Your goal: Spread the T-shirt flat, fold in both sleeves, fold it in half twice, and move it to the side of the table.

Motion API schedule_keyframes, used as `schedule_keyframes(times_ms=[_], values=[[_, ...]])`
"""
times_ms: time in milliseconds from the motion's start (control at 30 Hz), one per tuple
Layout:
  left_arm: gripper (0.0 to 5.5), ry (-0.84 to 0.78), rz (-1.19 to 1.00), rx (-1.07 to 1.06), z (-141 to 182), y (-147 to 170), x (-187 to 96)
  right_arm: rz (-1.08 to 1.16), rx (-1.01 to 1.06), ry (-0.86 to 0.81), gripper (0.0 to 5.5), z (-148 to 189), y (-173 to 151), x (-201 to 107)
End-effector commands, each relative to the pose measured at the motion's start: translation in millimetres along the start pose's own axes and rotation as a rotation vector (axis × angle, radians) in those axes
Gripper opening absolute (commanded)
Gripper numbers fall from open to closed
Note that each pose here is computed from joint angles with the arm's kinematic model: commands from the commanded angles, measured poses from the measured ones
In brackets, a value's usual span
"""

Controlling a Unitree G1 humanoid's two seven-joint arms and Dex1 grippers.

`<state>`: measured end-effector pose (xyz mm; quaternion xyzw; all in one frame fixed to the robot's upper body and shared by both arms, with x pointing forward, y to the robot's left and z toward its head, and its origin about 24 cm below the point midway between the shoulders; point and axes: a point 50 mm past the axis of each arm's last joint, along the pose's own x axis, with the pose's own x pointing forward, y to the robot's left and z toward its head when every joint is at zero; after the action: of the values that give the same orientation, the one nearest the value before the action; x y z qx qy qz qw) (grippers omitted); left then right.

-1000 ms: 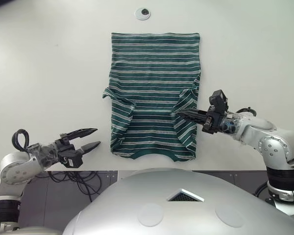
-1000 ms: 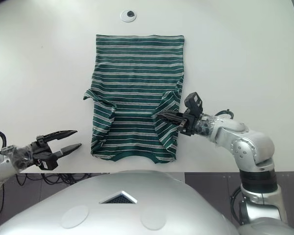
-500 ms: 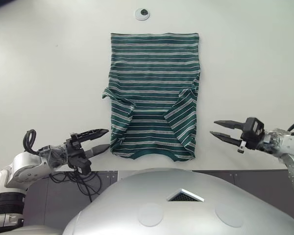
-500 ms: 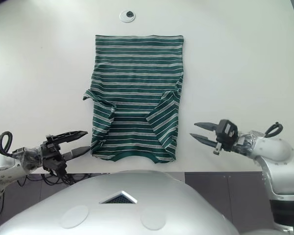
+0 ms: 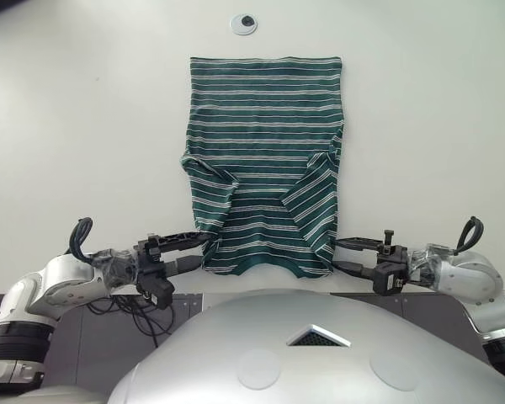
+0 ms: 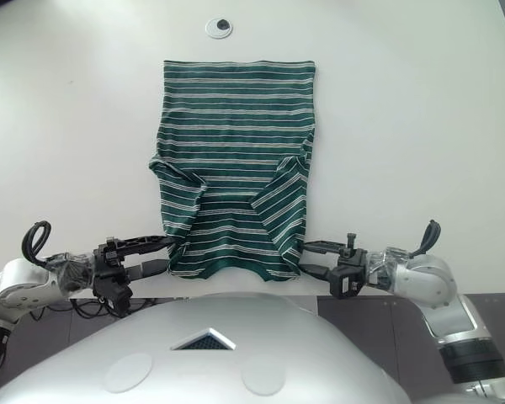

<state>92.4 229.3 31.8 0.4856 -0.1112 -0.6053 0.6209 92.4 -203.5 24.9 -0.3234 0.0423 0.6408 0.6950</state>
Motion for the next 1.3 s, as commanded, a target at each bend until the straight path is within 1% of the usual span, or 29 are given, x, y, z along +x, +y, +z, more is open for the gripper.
schedule_keyframes(times_ms=[33, 100, 200, 233, 300, 400, 467, 567, 633, 667, 700, 767, 800, 833, 900, 967, 1033, 1100, 1167, 1200, 1300], values=[[2.25, 0.024, -0.164, -0.025, 2, -19, -2, 0.091, 0.027, 0.059, 1.70, -8, 14, 2], [2.00, 0.019, -0.192, -0.016, 3, -20, -3, 0.094, 0.026, 0.056, 1.42, -8, 14, 3], [1.46, 0.017, -0.243, 0.000, 3, -23, -3, 0.099, 0.026, 0.057, 0.79, -9, 14, 3], [1.41, 0.018, -0.254, 0.005, 2, -23, -3, 0.100, 0.026, 0.057, 0.74, -9, 14, 3], [1.02, 0.018, -0.262, 0.009, 1, -24, -3, 0.099, 0.029, 0.057, 0.33, -9, 14, 3], [0.77, 0.019, -0.267, 0.015, 0, -24, -2, 0.093, 0.031, 0.056, 0.00, -8, 14, 3], [0.48, 0.025, -0.271, 0.022, -1, -24, 0, 0.091, 0.029, 0.053, 0.00, -8, 12, 3], [0.20, 0.029, -0.268, 0.031, -2, -22, 1, 0.094, 0.039, 0.049, 0.00, -7, 11, 2], [0.03, 0.014, -0.208, -0.013, 1, -15, 4, 0.092, 0.099, 0.020, 0.00, -4, 10, 2], [0.01, -0.003, -0.156, -0.074, 6, -10, 6, 0.088, 0.153, -0.009, 0.00, 0, 9, 1], [0.01, -0.024, -0.104, -0.178, 13, -5, 8, 0.085, 0.215, -0.039, 0.00, 3, 7, 0], [0.01, -0.083, -0.072, -0.521, 30, 12, 4, 0.115, 0.388, -0.101, 0.00, 12, 3, -7], [0.01, -0.133, -0.112, -0.703, 39, 19, -2, 0.142, 0.472, -0.135, 0.00, 16, 0, -13], [0.01, -0.179, -0.168, -0.835, 45, 24, -8, 0.175, 0.549, -0.165, 0.00, 20, -2, -18], [0.01, -0.270, -0.258, -0.969, 51, 39, -21, 0.210, 0.652, -0.252, 0.00, 28, -10, -28], [0.01, -0.350, -0.258, -1.027, 50, 55, -29, 0.214, 0.709, -0.363, 0.00, 39, -21, -35], [0.01, -0.406, -0.228, -1.039, 49, 65, -32, 0.205, 0.725, -0.436, 0.00, 47, -30, -38], [0.01, -0.445, -0.127, -1.043, 44, 76, -35, 0.166, 0.735, -0.493, 0.00, 54, -40, -38], [0.01, -0.458, -0.003, -1.046, 36, 85, -37, 0.107, 0.739, -0.515, 0.00, 54, -51, -38], [0.01, -0.441, 0.046, -1.035, 32, 87, -37, 0.067, 0.735, -0.508, 0.00, 52, -57, -38], [0.01, -0.249, 0.215, -0.962, -1, 90, -23, -0.130, 0.731, -0.436, 0.00, 36, -86, -31]])
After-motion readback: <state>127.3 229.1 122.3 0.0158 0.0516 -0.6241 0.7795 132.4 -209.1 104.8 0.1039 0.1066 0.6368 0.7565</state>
